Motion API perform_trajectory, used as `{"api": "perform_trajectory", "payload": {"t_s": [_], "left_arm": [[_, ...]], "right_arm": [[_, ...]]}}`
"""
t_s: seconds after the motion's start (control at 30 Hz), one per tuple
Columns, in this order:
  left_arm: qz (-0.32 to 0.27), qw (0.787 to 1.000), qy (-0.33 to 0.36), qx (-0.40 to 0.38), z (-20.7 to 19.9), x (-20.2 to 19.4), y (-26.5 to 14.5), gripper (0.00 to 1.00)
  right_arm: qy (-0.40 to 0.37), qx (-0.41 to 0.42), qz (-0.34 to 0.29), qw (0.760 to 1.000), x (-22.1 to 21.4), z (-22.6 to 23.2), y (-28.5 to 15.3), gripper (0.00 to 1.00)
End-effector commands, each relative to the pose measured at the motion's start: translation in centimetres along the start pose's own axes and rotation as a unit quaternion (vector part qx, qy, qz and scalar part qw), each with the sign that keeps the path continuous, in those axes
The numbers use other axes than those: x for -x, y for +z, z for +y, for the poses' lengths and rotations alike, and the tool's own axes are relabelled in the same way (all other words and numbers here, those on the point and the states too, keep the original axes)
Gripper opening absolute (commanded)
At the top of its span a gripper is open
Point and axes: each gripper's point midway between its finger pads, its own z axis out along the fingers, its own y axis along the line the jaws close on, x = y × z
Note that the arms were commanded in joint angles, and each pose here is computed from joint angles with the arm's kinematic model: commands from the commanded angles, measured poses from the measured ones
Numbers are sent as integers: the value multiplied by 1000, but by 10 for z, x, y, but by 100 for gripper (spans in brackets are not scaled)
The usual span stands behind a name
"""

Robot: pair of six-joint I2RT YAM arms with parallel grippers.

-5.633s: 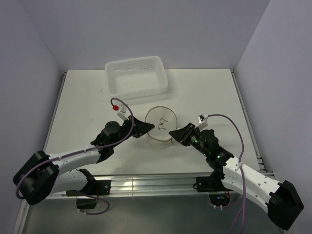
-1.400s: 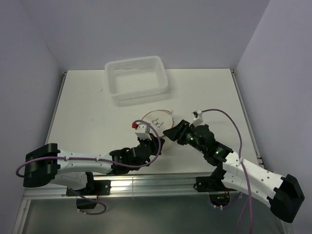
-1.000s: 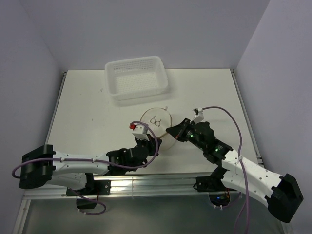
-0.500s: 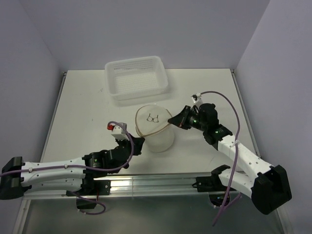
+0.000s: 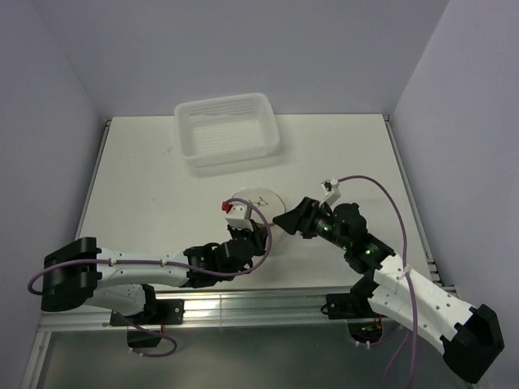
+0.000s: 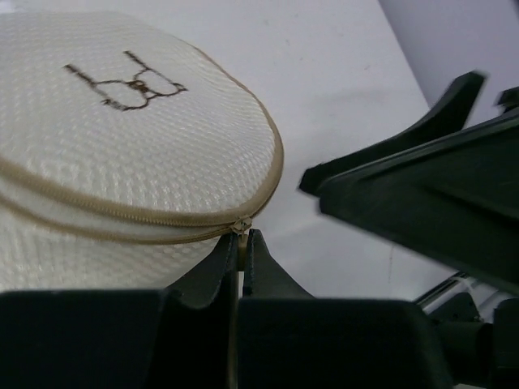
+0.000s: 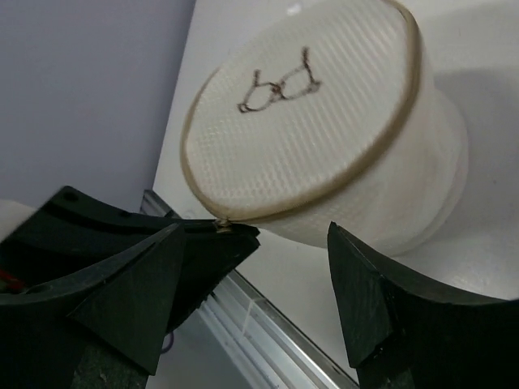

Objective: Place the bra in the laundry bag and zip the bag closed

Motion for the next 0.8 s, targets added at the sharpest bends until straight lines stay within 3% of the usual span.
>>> {"api": "perform_trajectory", "payload": {"t_s": [0.0,0.3,0.4,0.5,0.53,0.57,0.67,0.77], "left_arm": [[-31,997,-38,-64,-48,28,2,0],[-10,996,-45,-77,-45,15,-3,0],[-5,996,-41,-77,-44,12,-5,0],[-5,996,-39,-77,-42,12,-5,0],[-6,996,-37,-76,-41,12,-6,0],[-8,997,-33,-74,-41,13,-5,0],[-7,998,-16,-59,-32,11,-5,0],[-9,999,10,-47,-16,9,-10,0]], "right_arm": [[34,-13,-27,999,-2,-4,2,78],[43,1,-42,998,11,9,15,76],[43,-1,-48,998,15,10,17,70],[45,-9,-50,998,15,6,20,50],[50,-11,-49,997,15,5,21,38],[51,-7,-53,997,15,6,21,18],[45,-20,-58,997,19,2,22,0],[20,-35,-67,997,30,0,20,0]]}}
